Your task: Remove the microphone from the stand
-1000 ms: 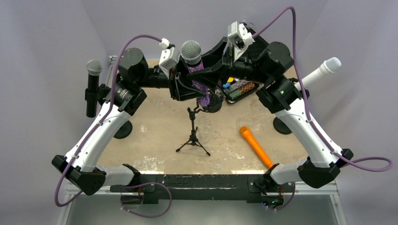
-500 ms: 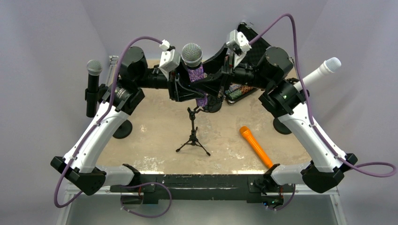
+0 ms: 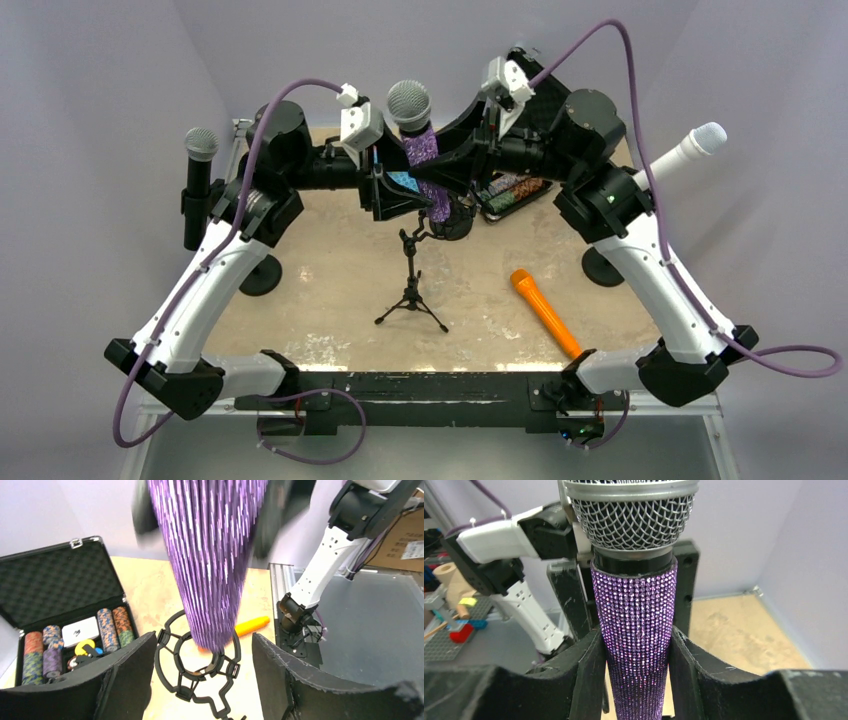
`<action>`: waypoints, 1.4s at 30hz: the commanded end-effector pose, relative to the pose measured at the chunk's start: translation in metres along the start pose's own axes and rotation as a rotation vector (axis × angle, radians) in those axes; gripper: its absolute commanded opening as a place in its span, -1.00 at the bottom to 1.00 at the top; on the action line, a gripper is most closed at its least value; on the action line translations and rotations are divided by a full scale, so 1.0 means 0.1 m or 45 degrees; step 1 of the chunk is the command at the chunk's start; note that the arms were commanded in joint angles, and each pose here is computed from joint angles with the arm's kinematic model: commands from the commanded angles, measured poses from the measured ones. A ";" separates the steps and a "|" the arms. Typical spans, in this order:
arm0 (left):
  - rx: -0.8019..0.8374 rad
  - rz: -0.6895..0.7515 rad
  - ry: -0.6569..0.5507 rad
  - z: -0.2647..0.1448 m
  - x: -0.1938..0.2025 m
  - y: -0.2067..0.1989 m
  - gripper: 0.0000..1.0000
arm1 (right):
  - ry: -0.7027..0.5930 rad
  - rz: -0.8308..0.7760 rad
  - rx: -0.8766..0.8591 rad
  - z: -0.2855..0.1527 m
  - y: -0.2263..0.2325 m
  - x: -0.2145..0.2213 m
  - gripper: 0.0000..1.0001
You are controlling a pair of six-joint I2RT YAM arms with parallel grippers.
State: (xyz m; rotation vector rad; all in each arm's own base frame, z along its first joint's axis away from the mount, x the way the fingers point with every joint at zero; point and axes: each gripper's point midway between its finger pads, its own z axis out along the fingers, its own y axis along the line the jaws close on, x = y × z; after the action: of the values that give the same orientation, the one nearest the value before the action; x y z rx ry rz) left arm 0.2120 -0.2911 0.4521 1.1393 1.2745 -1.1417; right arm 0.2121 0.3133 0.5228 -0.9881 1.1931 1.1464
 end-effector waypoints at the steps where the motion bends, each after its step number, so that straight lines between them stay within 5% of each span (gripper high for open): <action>1: -0.133 0.089 0.004 -0.14 -0.08 0.04 0.49 | -0.170 -0.280 0.149 -0.43 0.06 -0.78 -1.00; 5: -0.153 0.108 -0.003 -0.20 -0.12 0.02 0.49 | -0.052 -0.310 0.462 -0.78 -0.35 -0.53 -1.00; 12: -0.174 0.134 -0.049 -0.24 -0.24 0.02 0.47 | 0.572 -0.159 1.063 -1.60 -1.04 0.74 -1.00; 21: -0.135 0.115 -0.093 -0.23 -0.35 -0.04 0.44 | 1.138 0.086 1.132 -2.35 -0.79 2.41 -1.00; 30: -0.152 0.131 -0.073 -0.30 -0.30 -0.08 0.44 | 1.561 0.219 1.090 -2.91 -0.60 3.45 -1.00; 42: -0.142 0.121 -0.056 -0.31 -0.25 -0.09 0.45 | 1.722 0.256 1.004 -3.29 -0.84 4.03 -0.96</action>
State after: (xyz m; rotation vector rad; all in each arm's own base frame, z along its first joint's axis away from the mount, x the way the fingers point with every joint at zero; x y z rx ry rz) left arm 0.2051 -0.2641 0.4756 1.0608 1.2419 -1.0091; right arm 0.2219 0.0282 0.0852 -0.8786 2.6502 -0.1239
